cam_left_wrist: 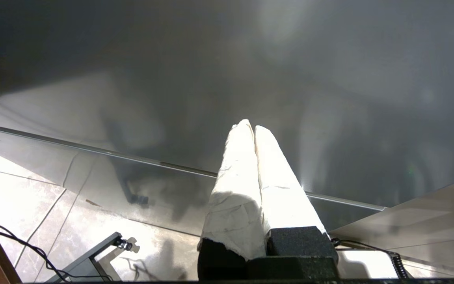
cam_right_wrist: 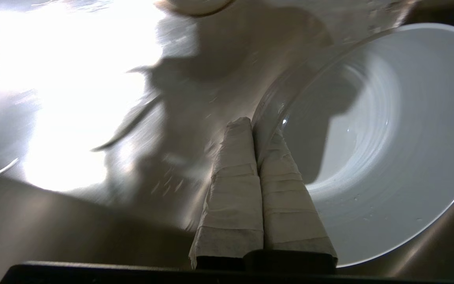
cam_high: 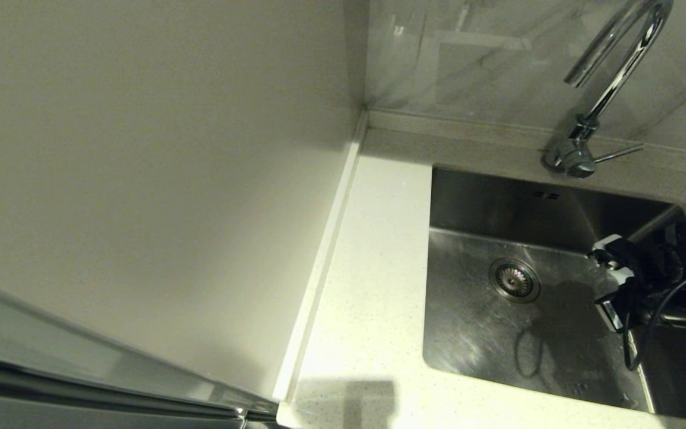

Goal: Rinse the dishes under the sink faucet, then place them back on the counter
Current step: Put a bowl into the sink

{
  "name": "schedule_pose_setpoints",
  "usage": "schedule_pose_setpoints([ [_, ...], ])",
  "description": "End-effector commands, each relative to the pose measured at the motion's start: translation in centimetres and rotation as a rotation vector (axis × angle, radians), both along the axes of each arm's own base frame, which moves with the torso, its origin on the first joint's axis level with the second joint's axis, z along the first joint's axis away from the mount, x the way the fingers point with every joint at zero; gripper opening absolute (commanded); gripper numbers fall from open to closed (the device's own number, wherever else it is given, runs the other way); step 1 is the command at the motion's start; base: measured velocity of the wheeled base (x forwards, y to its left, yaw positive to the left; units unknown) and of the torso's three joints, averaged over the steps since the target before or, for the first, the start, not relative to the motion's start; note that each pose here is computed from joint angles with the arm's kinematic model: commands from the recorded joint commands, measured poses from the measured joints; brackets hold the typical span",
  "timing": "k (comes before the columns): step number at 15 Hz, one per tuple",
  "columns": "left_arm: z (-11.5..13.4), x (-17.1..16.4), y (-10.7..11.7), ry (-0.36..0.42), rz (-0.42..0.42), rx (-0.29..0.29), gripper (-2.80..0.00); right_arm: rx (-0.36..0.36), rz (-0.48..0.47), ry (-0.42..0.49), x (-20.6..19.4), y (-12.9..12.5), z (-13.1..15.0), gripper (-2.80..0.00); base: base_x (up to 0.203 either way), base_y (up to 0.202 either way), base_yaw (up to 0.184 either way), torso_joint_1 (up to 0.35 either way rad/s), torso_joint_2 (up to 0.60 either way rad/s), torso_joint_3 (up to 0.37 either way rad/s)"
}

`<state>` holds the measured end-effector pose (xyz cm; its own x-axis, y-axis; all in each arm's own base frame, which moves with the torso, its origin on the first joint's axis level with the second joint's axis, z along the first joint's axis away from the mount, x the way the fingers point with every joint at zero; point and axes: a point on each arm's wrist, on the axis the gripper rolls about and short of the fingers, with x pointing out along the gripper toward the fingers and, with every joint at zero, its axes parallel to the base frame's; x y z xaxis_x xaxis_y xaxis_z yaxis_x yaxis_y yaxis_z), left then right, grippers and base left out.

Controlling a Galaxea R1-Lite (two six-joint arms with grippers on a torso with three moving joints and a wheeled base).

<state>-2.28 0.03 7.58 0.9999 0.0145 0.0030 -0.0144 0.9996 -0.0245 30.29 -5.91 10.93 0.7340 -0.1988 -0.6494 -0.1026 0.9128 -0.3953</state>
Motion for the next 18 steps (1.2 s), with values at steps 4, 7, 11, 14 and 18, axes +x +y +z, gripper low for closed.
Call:
schedule_pose_setpoints([
  [4, 0.0, 0.0, 0.0, -0.003, 0.001, 0.0, -2.8, -0.026, -0.1, -0.014, 4.0, 0.1, -5.2, -2.8, 0.0, 0.0, 0.0, 0.0, 0.0, 0.0],
  [7, 0.0, 0.0, 0.0, -0.003, -0.001, 0.0, -2.8, -0.016, -0.153, -0.038, 6.4, 0.7, -6.3, -2.8, 0.0, 0.0, 0.0, 0.0, 0.0, 0.0],
  [11, 0.0, 0.0, 0.0, -0.003, 0.0, 0.0, -2.8, 0.009, -0.229, -0.08, 10.1, 0.9, -8.0, -2.8, 0.0, 0.0, 0.0, 0.0, 0.0, 0.0],
  [14, 0.0, 0.0, 0.0, -0.005, 0.001, 0.0, -2.8, 0.036, -0.257, -0.065, 10.9, 0.8, -8.2, -2.8, 0.0, 0.0, 0.0, 0.0, 0.0, 0.0],
  [18, 0.0, 0.0, 0.0, -0.003, 0.001, 0.001, -2.8, 0.042, -0.263, -0.058, 11.9, 0.7, -9.0, -2.8, 0.0, 0.0, 0.0, 0.0, 0.0, 0.0],
])
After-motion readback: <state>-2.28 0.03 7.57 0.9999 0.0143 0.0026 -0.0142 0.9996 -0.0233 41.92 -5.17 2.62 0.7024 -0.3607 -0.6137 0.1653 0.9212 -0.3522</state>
